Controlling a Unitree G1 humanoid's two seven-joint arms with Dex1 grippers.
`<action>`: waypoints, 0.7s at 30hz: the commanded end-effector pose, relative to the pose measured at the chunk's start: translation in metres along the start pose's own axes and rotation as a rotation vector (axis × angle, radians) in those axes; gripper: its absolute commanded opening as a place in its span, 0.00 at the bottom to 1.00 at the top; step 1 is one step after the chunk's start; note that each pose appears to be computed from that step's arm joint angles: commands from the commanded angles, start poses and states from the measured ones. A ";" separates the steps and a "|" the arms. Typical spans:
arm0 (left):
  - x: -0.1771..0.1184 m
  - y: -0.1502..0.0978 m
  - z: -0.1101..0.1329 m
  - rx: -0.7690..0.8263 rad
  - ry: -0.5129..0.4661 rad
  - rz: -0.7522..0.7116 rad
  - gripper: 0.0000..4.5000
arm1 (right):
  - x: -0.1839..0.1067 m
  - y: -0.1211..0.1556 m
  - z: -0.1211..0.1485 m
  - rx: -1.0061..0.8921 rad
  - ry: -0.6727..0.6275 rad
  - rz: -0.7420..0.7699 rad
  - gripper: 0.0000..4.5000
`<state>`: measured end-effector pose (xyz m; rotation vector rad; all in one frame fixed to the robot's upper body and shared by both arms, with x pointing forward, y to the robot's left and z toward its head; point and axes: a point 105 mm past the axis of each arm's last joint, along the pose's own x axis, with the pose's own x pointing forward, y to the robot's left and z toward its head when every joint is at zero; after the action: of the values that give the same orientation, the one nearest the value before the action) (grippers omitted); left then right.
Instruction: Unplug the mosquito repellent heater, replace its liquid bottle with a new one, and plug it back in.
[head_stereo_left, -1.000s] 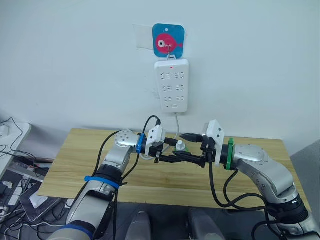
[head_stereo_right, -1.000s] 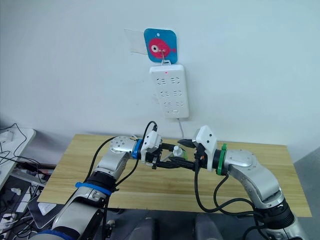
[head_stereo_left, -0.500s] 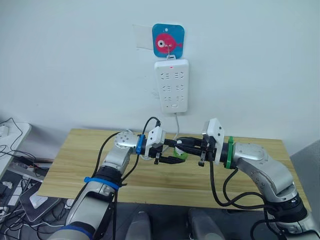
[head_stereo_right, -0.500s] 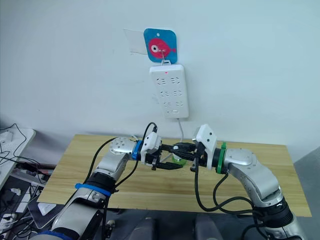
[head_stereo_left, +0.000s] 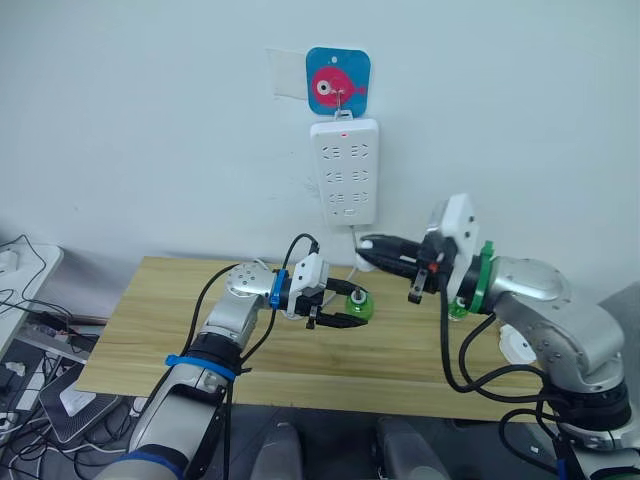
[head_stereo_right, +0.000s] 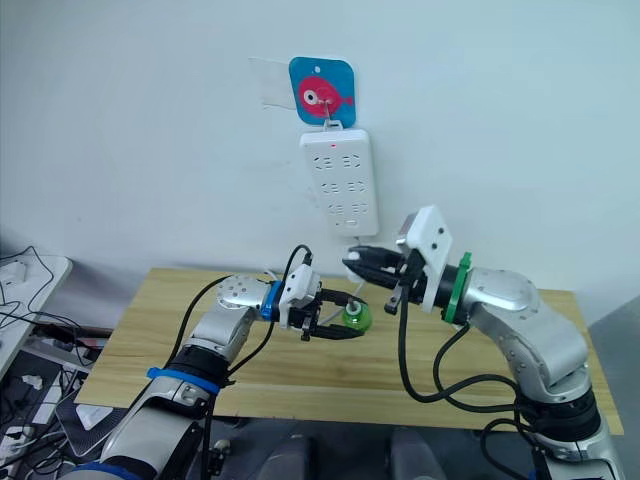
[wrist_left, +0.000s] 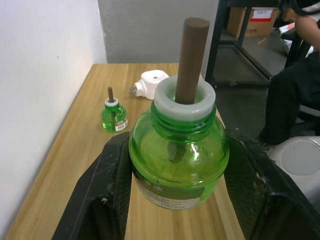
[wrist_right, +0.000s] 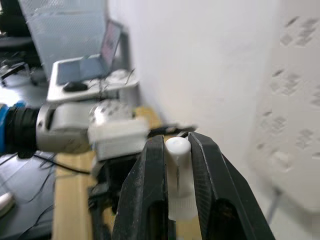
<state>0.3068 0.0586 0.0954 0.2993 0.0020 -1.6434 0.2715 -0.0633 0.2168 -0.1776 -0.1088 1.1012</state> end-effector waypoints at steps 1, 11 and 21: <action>0.000 0.000 0.009 0.042 -0.016 -0.010 0.50 | -0.004 -0.001 0.014 -0.008 -0.047 -0.031 0.07; -0.006 -0.004 0.003 0.026 0.000 -0.002 0.50 | -0.045 -0.053 -0.057 0.030 0.064 -0.493 0.07; -0.009 -0.010 0.001 0.007 0.012 -0.006 0.50 | -0.050 -0.066 -0.152 0.098 0.136 -0.746 0.07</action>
<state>0.2995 0.0689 0.0881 0.3024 0.0399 -1.6386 0.3310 -0.1483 0.0830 -0.0852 0.0344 0.3727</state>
